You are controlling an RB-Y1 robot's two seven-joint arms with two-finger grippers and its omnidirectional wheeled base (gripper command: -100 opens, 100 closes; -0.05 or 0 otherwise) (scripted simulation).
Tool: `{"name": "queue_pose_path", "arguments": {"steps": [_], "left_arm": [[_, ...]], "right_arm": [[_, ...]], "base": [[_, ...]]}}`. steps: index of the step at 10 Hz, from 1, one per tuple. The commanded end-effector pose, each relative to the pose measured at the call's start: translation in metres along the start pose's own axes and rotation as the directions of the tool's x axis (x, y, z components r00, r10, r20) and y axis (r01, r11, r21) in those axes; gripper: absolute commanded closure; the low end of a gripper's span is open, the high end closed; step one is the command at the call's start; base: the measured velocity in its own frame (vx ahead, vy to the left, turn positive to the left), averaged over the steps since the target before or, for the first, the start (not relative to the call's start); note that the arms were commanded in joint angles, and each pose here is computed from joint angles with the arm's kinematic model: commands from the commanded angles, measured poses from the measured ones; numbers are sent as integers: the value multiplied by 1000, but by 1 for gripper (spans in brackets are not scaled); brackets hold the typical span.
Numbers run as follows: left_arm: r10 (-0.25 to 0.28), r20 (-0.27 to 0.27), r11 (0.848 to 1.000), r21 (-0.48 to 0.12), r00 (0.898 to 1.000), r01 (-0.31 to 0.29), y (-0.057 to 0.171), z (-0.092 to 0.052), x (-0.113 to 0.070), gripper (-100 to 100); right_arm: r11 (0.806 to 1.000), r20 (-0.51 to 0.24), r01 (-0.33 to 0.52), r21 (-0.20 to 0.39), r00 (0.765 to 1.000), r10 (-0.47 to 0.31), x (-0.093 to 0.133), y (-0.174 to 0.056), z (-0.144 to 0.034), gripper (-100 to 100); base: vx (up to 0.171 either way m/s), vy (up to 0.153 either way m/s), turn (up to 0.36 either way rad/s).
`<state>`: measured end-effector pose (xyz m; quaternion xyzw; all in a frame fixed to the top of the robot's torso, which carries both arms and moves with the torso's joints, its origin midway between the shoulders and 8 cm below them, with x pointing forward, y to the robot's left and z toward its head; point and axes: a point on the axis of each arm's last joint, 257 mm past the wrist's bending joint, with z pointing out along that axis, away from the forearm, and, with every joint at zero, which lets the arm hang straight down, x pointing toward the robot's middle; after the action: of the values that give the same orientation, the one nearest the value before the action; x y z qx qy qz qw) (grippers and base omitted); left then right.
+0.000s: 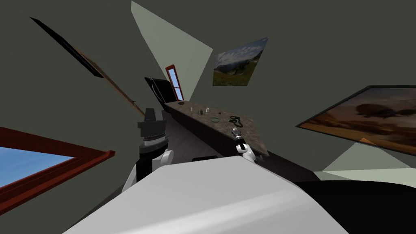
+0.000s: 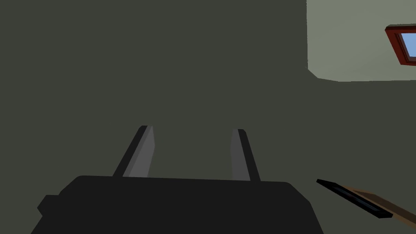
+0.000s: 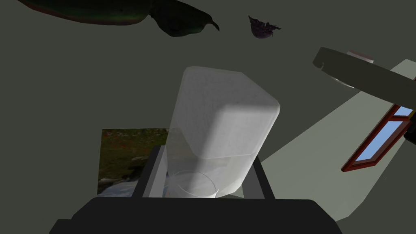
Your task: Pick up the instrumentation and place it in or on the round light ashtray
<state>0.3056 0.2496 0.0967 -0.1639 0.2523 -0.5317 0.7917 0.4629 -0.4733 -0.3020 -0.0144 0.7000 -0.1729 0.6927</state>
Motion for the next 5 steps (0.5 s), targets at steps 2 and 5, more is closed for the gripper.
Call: {"name": "queue_pose_path", "arguments": {"steps": [2, 5], "left_arm": [[0, 0, 1000, 0, 1000, 0, 0, 0, 0, 0], [0, 0, 1000, 0, 1000, 0, 0, 0, 0, 0]], "right_arm": [[999, 12, 4, -51, 1000, -4, -4, 27, -17, 100], [996, 17, 2, -92, 1000, -1, -6, 48, -31, 100]], "base": [[104, -33, -242], [79, -10, -131]]}}
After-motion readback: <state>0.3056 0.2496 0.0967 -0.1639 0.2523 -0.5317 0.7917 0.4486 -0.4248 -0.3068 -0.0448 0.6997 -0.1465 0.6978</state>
